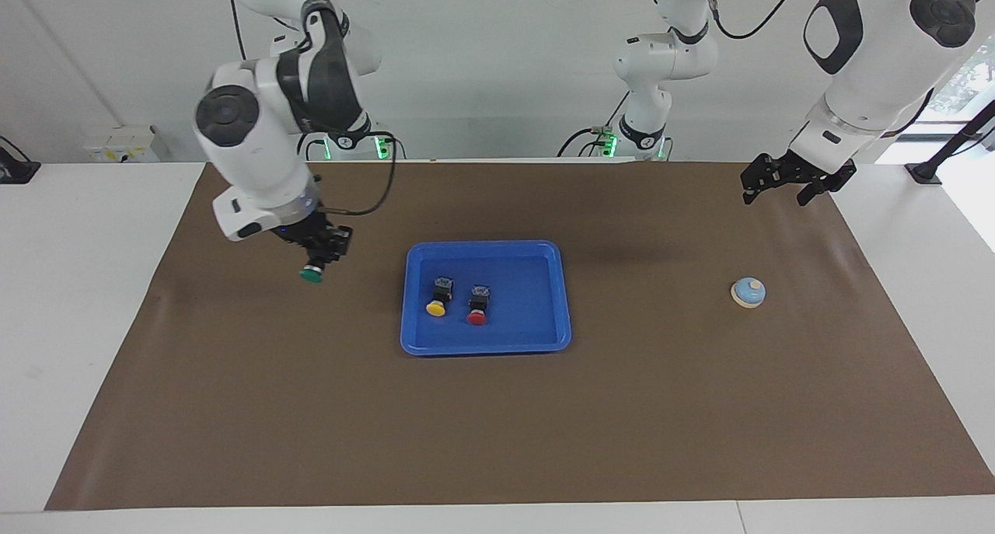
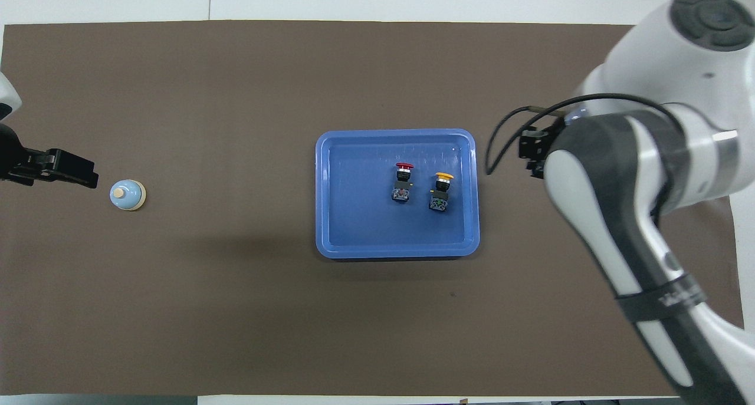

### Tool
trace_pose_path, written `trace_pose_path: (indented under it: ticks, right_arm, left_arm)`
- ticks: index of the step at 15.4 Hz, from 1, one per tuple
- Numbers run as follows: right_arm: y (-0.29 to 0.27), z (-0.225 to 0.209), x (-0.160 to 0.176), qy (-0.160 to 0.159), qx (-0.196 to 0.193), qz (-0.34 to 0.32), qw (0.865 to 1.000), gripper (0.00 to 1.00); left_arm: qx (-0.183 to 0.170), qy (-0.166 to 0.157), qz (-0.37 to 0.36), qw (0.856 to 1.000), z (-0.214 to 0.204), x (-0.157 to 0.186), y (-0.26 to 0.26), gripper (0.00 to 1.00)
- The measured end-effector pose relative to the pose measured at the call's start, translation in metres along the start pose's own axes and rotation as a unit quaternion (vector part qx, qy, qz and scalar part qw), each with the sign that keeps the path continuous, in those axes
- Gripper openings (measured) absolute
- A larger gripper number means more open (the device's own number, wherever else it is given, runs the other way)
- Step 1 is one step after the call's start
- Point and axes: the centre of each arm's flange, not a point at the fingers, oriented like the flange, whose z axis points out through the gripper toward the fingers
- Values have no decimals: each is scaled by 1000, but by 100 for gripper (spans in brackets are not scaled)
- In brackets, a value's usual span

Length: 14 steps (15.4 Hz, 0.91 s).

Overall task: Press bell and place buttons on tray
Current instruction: 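Carry the green button into the tray and release it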

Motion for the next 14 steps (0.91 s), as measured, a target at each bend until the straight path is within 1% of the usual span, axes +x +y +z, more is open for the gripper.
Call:
trace_pose_path:
  ticks: [2, 3, 5, 7, 9, 12, 14]
  right_arm:
    - [-87, 15, -46, 19, 7, -3, 1000, 42]
    - [-139, 36, -78, 22, 10, -6, 1000, 42]
    - [-184, 68, -96, 28, 15, -17, 999, 42]
    - [-219, 104, -100, 36, 22, -23, 999, 42]
    - [-237, 135, -93, 49, 35, -26, 998, 42]
    - [-234, 158, -72, 58, 41, -17, 997, 42]
    - [-235, 166, -68, 62, 42, -20, 997, 42]
  left_arm:
    - [0, 0, 0, 1000, 0, 0, 0, 100]
    - [0, 0, 0, 1000, 0, 0, 0, 100]
    - [0, 0, 0, 1000, 0, 0, 0, 100]
    - [0, 0, 0, 1000, 0, 0, 0, 100]
    - [0, 0, 0, 1000, 0, 0, 0, 100]
    - [0, 0, 0, 1000, 0, 0, 0, 100]
    - [0, 0, 0, 1000, 0, 0, 0, 100]
